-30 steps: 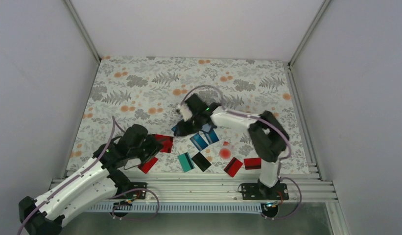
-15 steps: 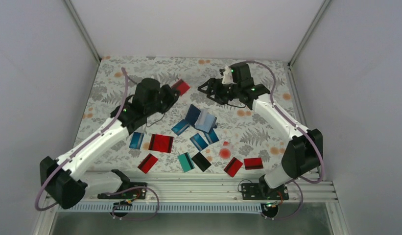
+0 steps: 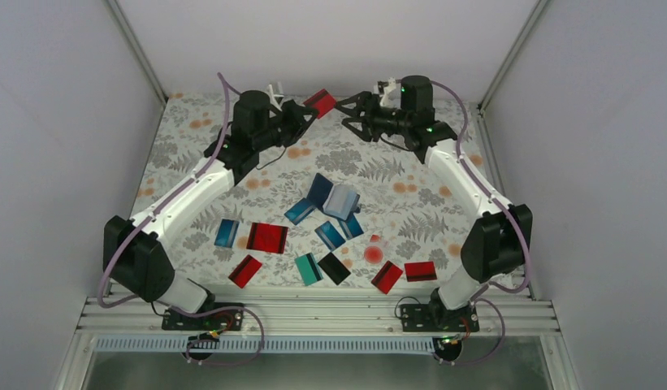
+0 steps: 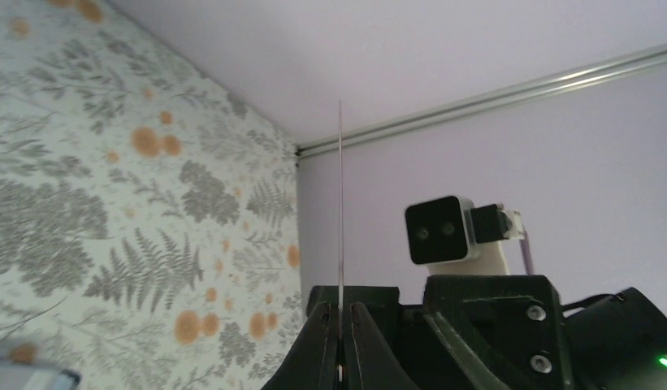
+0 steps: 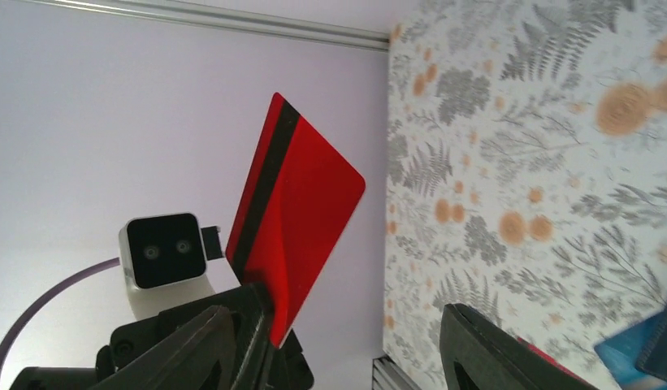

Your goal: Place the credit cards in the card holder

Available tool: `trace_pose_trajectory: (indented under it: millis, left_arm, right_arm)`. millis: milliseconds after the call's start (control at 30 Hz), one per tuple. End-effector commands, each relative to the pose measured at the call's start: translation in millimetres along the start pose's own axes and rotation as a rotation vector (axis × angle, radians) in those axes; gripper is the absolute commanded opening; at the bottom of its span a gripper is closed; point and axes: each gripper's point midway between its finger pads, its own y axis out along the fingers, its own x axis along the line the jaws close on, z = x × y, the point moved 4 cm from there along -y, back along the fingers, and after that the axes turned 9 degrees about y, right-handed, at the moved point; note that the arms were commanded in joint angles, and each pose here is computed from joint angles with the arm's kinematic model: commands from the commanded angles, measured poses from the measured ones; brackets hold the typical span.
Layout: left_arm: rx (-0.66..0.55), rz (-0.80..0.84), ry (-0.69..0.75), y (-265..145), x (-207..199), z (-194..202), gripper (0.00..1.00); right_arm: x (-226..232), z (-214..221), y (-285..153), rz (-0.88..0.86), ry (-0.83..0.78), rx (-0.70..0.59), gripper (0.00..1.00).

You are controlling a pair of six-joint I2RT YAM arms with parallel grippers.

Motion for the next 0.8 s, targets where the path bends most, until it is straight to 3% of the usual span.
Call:
trace_pose_trajectory:
  millis: [0, 167, 500, 767]
  left_arm:
    - [0.011, 0.141, 0.059, 2.6, -31.4, -14.7, 0.02]
    - [0.036, 0.185, 0.065, 9.9, -36.9, -15.3, 0.02]
    - [0.06, 0.208, 0.065, 15.7, -38.6, -16.7, 0.02]
    - [0.079, 0.207, 0.052, 19.5, -36.8, -16.0, 0.02]
  right_arm:
    - [31.3, -7.4, 1.5, -0.105, -0.005, 0.021, 0.62]
    - [30.9, -18.7, 15.1, -0.124, 0.015, 0.037, 0.52]
    - [48.4, -29.2, 20.3, -0.173, 0.008, 0.033, 0.07]
    - [53.8, -28.8, 20.1, -0.207, 0.003, 0.047, 0.04]
